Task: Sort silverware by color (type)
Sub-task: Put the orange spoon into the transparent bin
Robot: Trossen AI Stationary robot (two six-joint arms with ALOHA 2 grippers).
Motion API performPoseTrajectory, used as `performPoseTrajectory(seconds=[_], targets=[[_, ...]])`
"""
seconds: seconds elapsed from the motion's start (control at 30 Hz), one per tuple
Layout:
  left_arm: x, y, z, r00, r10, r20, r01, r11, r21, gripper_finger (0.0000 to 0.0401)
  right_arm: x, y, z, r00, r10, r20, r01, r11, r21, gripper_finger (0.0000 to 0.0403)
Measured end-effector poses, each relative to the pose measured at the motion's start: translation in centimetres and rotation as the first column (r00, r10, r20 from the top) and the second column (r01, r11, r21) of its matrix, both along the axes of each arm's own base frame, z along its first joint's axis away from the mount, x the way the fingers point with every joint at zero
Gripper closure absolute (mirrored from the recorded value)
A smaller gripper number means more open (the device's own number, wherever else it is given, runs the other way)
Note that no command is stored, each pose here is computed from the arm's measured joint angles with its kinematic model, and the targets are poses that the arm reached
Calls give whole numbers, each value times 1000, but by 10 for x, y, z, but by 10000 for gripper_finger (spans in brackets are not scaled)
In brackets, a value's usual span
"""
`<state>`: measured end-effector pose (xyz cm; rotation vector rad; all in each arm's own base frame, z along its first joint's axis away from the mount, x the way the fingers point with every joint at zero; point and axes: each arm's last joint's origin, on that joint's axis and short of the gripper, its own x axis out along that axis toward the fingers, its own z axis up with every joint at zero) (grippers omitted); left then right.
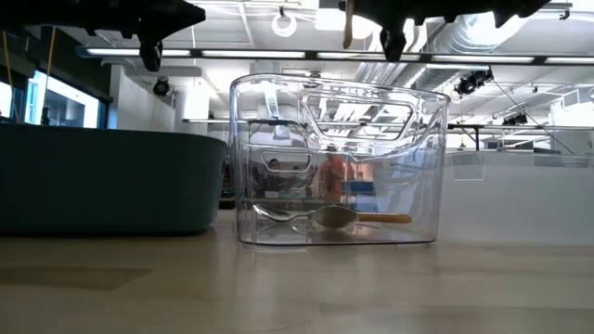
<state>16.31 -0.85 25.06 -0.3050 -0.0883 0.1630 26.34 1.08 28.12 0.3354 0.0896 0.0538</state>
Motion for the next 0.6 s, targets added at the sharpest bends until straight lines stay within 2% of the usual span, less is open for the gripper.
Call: performPoseTrajectory(seconds=[0.27,0.37,0.47,0.6], targets=[[0,0,0,1000,3,3,-3,1000,-1,401,0,0,2,1000,-1,12,1,1000,6,365],[0,0,2,1000,11,25,-11,1000,1,401,6,0,14,1000,-19,6,19,1000,22,365],[-1,1,7,997,34,64,-35,999,22,401,17,0,30,998,-23,-56,24,1000,16,365],[-1,2,9,994,68,83,-72,996,44,401,41,1,38,978,-19,-210,28,999,40,365]])
